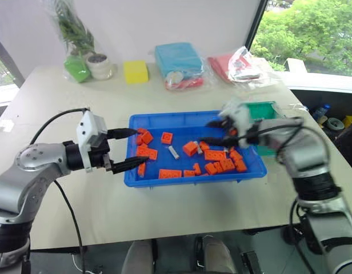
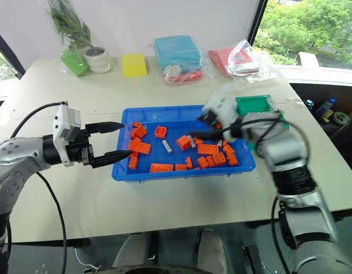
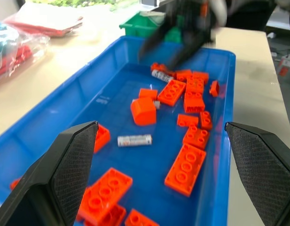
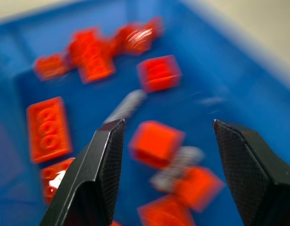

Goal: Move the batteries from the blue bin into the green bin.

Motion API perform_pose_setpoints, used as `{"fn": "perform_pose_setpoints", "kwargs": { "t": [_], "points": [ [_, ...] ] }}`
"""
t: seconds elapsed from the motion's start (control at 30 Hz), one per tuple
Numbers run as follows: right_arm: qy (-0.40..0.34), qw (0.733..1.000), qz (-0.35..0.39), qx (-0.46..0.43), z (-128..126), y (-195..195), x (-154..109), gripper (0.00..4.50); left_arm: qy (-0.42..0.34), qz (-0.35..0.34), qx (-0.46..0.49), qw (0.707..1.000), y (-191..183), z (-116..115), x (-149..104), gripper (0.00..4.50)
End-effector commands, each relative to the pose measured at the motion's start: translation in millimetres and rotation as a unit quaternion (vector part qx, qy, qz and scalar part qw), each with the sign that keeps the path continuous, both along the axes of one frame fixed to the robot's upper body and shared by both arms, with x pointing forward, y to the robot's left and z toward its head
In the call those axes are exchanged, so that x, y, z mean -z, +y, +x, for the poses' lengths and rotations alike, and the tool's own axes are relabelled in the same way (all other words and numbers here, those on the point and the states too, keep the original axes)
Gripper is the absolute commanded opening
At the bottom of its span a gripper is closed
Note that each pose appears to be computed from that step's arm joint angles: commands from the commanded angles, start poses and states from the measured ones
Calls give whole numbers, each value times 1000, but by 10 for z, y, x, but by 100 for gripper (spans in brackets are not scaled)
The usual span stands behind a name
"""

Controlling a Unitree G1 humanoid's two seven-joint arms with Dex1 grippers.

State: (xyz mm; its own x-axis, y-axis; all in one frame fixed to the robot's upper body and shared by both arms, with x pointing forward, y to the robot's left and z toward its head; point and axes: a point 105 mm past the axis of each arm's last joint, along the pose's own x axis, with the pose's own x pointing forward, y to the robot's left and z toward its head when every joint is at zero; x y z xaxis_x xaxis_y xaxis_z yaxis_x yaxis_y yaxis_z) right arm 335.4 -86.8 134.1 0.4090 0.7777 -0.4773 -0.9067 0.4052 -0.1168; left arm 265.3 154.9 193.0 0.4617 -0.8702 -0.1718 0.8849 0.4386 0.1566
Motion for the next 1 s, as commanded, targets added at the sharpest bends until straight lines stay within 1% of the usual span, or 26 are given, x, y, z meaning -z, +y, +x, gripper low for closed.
{"fn": "perform_pose_setpoints", "kwargs": {
  "t": [0.03, 0.2, 0.33, 0.43, 0.53, 0.57, 0.63, 0.67, 0.7, 0.77, 0.87, 0.93, 1.0],
  "points": [
    [-11, 1000, 6, 5, 66, 161, 16, 302, -26, 6, -8, 1000, 21, -31, -114, 450],
    [-10, 1000, 1, -4, 108, 416, 161, 302, -23, 7, -18, 1000, 35, -57, -90, 450],
    [-15, 999, -27, 11, 201, 423, 297, 302, -24, 3, -22, 999, 22, -64, -104, 450],
    [-12, 999, -42, 12, 221, 400, 363, 302, -25, 2, -23, 999, 15, -73, -105, 450],
    [-18, 998, -54, 4, 218, 412, 406, 224, -26, 0, -27, 999, 27, -66, -115, 450],
    [-18, 999, -49, -1, 208, 433, 397, 176, -27, 0, -28, 999, 31, -61, -121, 450],
    [-20, 999, -37, -6, 192, 466, 356, 66, -29, -1, -29, 999, 39, -49, -134, 450],
    [-25, 999, -30, -4, 198, 475, 315, 21, -29, -1, -29, 999, 41, -47, -136, 450],
    [-29, 999, -23, -1, 205, 477, 277, 6, -29, -1, -29, 999, 42, -47, -136, 450],
    [-41, 999, 3, 3, 208, 466, 126, 7, -29, -1, -27, 999, 41, -39, -130, 450],
    [-41, 996, 53, 54, 274, 242, -208, 7, -28, -1, -23, 999, 37, -19, -121, 450],
    [-62, 988, 72, 124, 382, -117, -457, 7, -26, -2, -21, 999, 35, -14, -113, 450],
    [-87, 972, 70, 208, 460, -618, -640, 7, -22, -3, -18, 1000, 34, -12, -88, 450]
  ]
}}
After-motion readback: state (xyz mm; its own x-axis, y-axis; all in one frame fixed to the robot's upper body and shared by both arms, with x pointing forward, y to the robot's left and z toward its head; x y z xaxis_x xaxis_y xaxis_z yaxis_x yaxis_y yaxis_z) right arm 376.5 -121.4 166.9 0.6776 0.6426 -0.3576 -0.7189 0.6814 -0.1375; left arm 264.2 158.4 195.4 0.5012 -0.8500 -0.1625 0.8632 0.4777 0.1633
